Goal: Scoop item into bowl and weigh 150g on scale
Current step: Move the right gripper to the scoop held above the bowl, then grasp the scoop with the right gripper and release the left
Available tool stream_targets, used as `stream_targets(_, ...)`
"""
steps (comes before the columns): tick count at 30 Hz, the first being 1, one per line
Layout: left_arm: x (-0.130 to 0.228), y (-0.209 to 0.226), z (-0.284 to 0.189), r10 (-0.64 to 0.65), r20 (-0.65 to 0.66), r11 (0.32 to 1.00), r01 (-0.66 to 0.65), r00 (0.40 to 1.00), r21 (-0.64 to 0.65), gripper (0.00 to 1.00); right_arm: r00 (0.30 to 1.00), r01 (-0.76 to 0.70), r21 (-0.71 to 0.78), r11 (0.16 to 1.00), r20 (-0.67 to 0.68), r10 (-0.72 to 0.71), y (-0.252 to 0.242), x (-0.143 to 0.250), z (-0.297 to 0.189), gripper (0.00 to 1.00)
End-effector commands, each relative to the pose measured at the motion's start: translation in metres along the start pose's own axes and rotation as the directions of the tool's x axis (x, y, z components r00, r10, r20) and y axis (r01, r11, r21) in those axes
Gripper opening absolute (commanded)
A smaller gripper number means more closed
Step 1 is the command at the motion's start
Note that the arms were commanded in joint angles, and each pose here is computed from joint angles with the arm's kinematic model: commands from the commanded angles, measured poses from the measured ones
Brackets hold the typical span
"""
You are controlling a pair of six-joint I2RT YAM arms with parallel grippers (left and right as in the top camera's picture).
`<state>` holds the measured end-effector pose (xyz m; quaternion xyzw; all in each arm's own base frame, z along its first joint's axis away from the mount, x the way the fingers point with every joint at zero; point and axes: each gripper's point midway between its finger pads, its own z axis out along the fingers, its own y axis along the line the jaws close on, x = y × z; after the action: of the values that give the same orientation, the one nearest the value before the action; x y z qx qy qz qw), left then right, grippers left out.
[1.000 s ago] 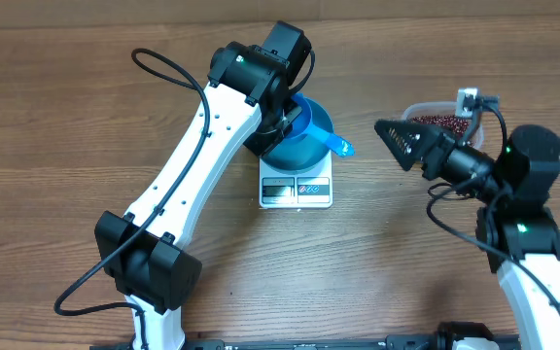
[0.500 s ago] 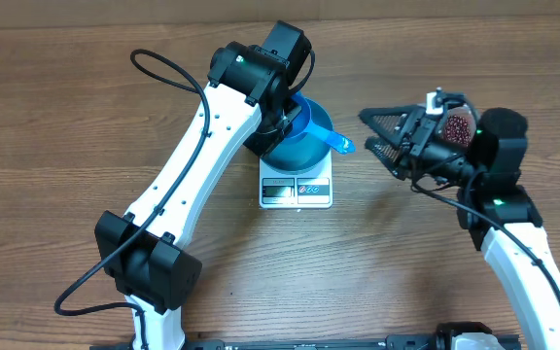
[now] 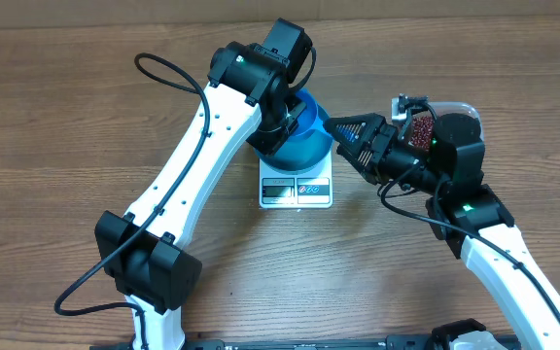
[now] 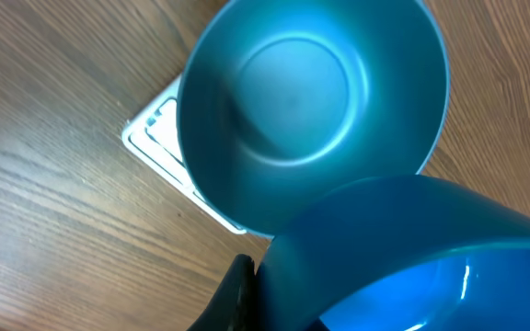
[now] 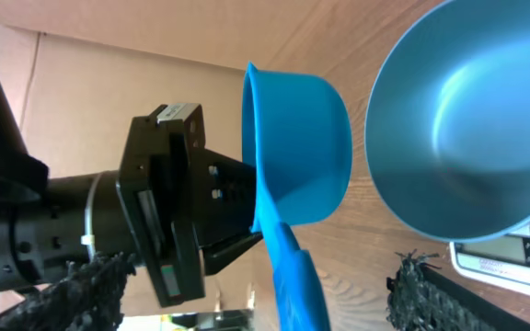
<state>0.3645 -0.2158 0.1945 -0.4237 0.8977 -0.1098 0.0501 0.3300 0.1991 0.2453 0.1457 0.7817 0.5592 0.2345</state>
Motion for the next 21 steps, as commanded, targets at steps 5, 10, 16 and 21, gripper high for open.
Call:
stream_targets(5, 0.006, -0.006, -0.006, -0.069, -0.033, 0.997, 0.070, 0.997, 0.025, 0.04, 0.995, 0.016, 0.029, 0.999, 0.094, -0.018, 0.002, -0.016, 0.001, 0.83)
stream_targets(10, 0.006, -0.006, -0.006, -0.099, -0.034, 0.995, 0.100, 0.995, 0.024, 0.04, 0.992, -0.005, 0.037, 0.999, 0.125, 0.000, 0.001, -0.021, 0.001, 0.82)
stream_targets(16, 0.009, -0.007, -0.006, -0.126, -0.052, 0.992, 0.127, 0.991, 0.025, 0.05, 0.990, -0.002, 0.034, 0.999, 0.140, -0.003, 0.002, -0.024, 0.000, 0.82)
stream_targets(21, 0.015, -0.008, -0.007, -0.141, -0.087, 0.989, 0.144, 0.986, 0.025, 0.05, 0.990, 0.002, 0.029, 1.000, 0.143, -0.007, 0.004, -0.025, 0.000, 0.80)
